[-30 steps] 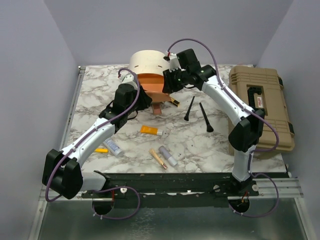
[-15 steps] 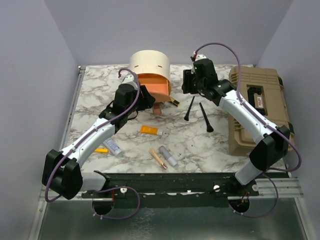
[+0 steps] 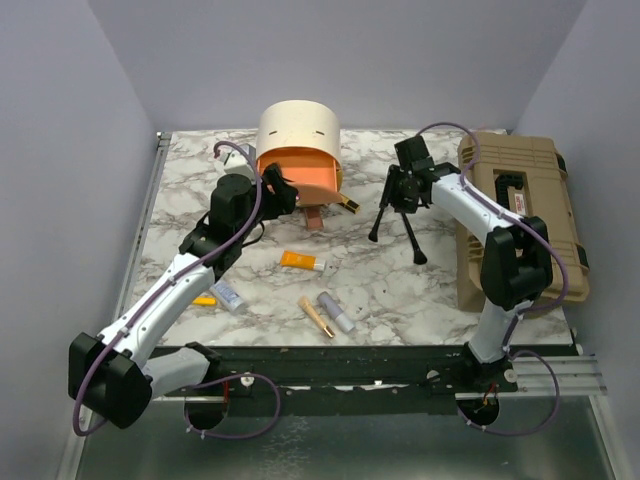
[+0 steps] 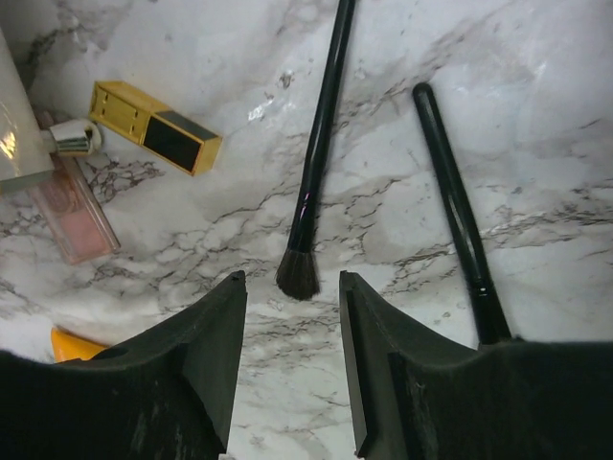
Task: Organize the makeup
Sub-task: Pick up the makeup brush from the center of the board, then place the makeup brush in the drawer.
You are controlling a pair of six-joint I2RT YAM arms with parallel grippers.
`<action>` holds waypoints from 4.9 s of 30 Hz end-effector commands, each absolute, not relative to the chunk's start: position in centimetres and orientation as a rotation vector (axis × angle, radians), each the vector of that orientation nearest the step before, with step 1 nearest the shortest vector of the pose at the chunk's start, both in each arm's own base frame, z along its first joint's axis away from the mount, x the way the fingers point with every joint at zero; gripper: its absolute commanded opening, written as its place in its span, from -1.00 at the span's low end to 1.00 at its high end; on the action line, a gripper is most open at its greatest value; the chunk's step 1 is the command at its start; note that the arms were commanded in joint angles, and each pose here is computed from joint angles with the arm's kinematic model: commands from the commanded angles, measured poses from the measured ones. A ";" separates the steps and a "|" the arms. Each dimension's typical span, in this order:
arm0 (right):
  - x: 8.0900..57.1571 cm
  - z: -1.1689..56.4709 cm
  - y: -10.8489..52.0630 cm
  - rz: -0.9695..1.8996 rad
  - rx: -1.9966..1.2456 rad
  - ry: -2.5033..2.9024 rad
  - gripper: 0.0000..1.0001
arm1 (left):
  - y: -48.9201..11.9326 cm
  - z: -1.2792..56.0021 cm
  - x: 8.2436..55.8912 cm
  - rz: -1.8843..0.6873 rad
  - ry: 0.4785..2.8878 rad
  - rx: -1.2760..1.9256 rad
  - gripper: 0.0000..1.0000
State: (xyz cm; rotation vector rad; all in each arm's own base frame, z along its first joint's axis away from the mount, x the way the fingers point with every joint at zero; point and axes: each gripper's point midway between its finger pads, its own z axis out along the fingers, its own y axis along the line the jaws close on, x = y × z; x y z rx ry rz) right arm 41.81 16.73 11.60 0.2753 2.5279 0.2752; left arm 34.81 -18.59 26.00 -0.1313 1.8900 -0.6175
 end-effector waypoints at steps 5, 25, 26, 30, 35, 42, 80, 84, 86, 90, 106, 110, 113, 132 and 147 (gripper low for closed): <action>41.1 8.3 19.7 0.416 0.282 2.649 -0.03 | -17.1 27.2 34.6 -0.551 1.837 -0.146 0.31; 42.0 2.9 18.2 0.203 0.335 2.762 -0.14 | -14.0 29.4 35.9 -0.395 1.779 -0.197 0.40; 42.0 2.7 18.1 0.192 0.332 2.770 -0.16 | -14.1 29.2 35.9 -0.403 1.782 -0.208 0.40; 41.7 1.6 18.0 0.171 0.326 2.801 -0.29 | -14.5 29.6 36.1 -0.439 1.767 -0.216 0.40; 41.2 1.4 17.7 0.153 0.290 2.805 -0.33 | -14.7 29.5 36.3 -0.439 1.773 -0.206 0.41; 38.8 0.4 16.4 0.070 0.185 2.840 -0.37 | -15.6 28.9 36.4 -0.480 1.796 -0.175 0.42; 36.5 2.5 17.7 0.008 0.033 2.758 -0.89 | -17.1 28.2 36.9 -0.577 1.815 -0.155 0.42; 37.4 5.7 17.8 0.038 0.061 2.669 -0.97 | -17.2 28.1 36.7 -0.583 1.818 -0.145 0.42; 37.8 6.6 18.3 0.083 0.054 2.649 -0.97 | -17.2 28.0 36.7 -0.583 1.818 -0.140 0.41; 37.8 7.0 18.5 0.057 0.043 2.702 -0.99 | -17.3 28.5 36.5 -0.592 1.804 -0.119 0.42; 39.2 18.8 20.8 0.299 -0.347 2.333 -0.99 | -15.6 30.2 35.6 -0.558 1.723 -0.165 0.40; 37.5 23.3 24.1 0.543 -0.556 2.200 -0.90 | -16.0 29.8 35.5 -0.570 1.737 -0.141 0.40; 37.0 25.4 25.3 0.621 -0.626 2.171 -0.99 | -15.7 28.9 35.2 -0.559 1.729 -0.142 0.38; 38.8 24.9 27.3 0.517 -0.950 2.248 -0.95 | -18.0 24.9 34.5 -0.649 1.804 -0.033 0.31; 39.5 25.1 31.4 0.543 -1.125 2.143 -0.92 | -19.6 23.6 34.8 -0.695 1.851 0.047 0.27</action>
